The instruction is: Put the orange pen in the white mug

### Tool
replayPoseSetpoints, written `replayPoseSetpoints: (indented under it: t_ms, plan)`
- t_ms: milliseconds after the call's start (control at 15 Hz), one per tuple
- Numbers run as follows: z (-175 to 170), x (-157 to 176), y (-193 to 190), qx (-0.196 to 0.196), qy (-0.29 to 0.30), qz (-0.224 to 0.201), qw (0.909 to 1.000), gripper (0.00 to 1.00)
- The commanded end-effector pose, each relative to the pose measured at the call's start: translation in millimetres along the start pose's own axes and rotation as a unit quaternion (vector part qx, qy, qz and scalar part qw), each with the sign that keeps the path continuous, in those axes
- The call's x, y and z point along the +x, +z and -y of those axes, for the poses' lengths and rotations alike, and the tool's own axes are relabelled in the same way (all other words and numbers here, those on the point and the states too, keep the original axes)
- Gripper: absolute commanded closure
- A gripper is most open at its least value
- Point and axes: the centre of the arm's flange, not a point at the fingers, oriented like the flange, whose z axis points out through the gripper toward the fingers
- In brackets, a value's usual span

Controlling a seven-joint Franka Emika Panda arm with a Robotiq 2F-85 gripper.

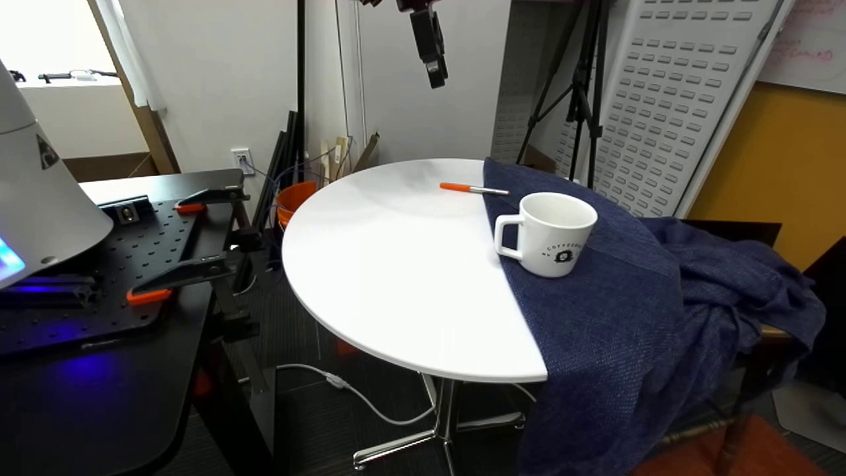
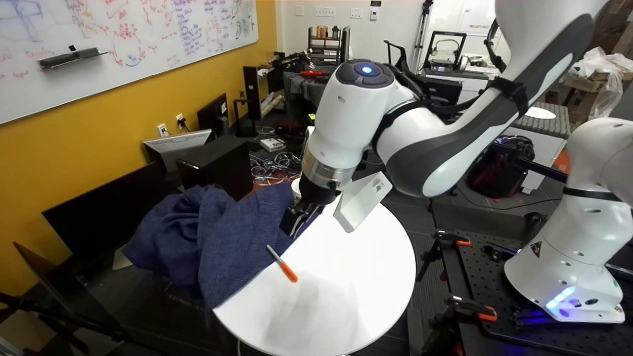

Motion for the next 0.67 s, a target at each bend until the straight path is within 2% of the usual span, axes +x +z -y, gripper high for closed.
replayPoseSetpoints:
  t_ms: [0, 267, 333, 600]
  plan:
    - [12.5, 7.0, 24.2, 0.009, 0.006, 0.005, 0.9999, 0.0]
    - [21.4, 2.9, 43.6, 0.021, -0.006, 0.013, 0.9997, 0.0]
    - [12.5, -2.5, 34.9, 0.008, -0.004, 0.013, 0.9999, 0.0]
    - [17.9, -4.3, 43.7, 0.011, -0.005, 0.017, 0.9998, 0.0]
